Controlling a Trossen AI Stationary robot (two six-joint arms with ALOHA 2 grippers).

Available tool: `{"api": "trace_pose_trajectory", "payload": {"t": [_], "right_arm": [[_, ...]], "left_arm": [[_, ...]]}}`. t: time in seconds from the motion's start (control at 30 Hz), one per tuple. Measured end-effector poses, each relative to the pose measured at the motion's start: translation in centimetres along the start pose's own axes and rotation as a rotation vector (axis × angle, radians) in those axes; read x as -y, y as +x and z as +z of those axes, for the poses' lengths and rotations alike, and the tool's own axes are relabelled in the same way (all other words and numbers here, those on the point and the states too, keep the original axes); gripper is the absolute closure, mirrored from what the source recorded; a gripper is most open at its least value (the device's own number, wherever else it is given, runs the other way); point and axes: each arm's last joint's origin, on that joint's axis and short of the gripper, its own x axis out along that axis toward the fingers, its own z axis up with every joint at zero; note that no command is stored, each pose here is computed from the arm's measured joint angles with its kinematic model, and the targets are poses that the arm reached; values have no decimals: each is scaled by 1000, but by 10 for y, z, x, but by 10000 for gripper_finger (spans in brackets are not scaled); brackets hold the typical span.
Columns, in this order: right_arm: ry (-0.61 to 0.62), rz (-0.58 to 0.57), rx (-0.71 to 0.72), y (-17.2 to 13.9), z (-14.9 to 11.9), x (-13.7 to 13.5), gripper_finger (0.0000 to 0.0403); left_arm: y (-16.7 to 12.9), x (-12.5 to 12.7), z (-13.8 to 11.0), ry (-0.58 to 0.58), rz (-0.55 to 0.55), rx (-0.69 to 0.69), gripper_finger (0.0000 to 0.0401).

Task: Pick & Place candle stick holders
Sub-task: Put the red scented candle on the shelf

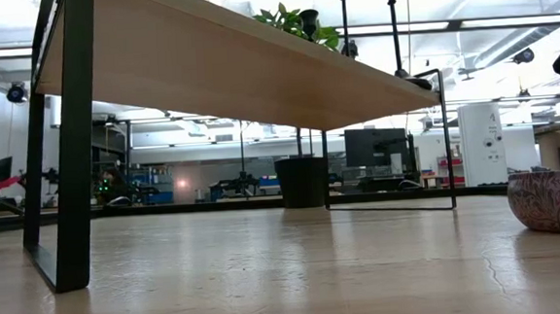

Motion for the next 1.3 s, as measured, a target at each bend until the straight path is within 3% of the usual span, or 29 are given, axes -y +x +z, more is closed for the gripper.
{"api": "trace_pose_trajectory", "payload": {"t": [0.37,0.63,0.83,1.0,1.3], "right_arm": [[-4,-6,9,0,0,0,394],[-8,-13,18,0,1,0,394],[-24,-13,18,0,1,0,394],[-26,-13,18,0,1,0,394],[-32,-12,18,0,1,0,394]], "left_arm": [[-92,-4,53,105,132,233,401],[-130,-20,108,219,190,371,401],[-132,-48,150,244,291,373,401],[-126,-76,177,227,323,285,401],[-100,-98,188,202,315,146,401]]}}
